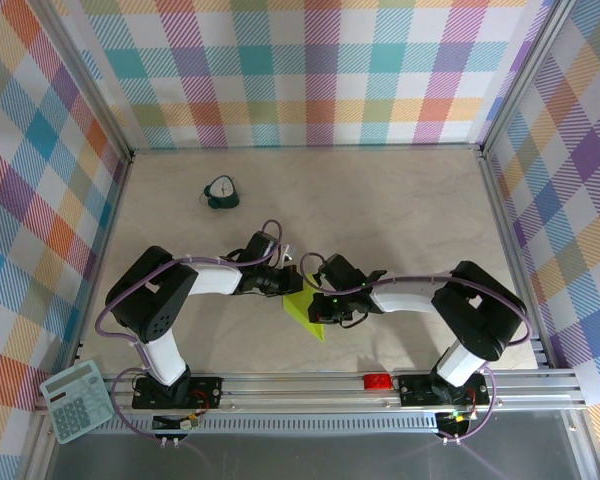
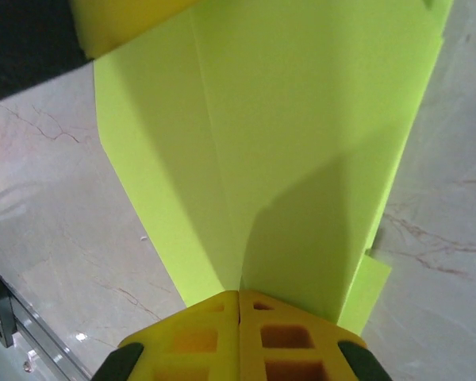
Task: Fold a paper plane with a square sheet of paper (fold left side to right side)
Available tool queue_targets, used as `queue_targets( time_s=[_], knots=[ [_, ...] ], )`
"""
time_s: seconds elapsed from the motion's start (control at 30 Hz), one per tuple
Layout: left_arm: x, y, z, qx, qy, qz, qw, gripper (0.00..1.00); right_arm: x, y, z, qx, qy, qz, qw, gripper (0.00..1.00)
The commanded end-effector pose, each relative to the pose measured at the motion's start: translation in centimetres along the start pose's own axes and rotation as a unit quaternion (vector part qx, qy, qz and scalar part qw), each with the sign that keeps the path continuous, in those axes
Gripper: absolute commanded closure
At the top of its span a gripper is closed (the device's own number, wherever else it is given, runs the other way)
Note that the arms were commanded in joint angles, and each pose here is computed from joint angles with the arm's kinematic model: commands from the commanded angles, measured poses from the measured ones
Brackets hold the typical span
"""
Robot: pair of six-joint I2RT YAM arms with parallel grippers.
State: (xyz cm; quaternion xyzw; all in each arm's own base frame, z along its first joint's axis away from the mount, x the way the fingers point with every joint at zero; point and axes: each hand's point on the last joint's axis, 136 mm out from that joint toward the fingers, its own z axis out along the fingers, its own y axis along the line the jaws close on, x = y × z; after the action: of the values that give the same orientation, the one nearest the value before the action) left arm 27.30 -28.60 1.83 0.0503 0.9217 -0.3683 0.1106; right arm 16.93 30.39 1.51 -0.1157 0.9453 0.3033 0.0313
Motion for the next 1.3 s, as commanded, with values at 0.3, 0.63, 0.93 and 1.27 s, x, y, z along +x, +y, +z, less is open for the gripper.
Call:
queue_targets(
  time_s=[0.3,0.63,0.93,1.27],
  knots=[
    [2.9,5.3,0.9,-0.098,0.035,-0.043,0.994,1.00,6.4,-3.2,-0.8,0.070,0.094,0.024,0.993,1.00],
    [2.8,5.3,0.8,-0.099,0.035,-0.041,0.994,1.00,7.7,-3.7,-1.5,0.075,0.101,0.031,0.992,1.00],
    [2.7,5.2,0.8,-0.099,0.035,-0.040,0.994,1.00,8.7,-4.2,-2.0,0.092,0.112,0.030,0.989,1.00],
    [2.2,4.6,0.8,-0.094,0.034,-0.038,0.994,1.00,6.7,-1.7,-4.6,0.068,0.059,0.009,0.996,0.94]
  ],
)
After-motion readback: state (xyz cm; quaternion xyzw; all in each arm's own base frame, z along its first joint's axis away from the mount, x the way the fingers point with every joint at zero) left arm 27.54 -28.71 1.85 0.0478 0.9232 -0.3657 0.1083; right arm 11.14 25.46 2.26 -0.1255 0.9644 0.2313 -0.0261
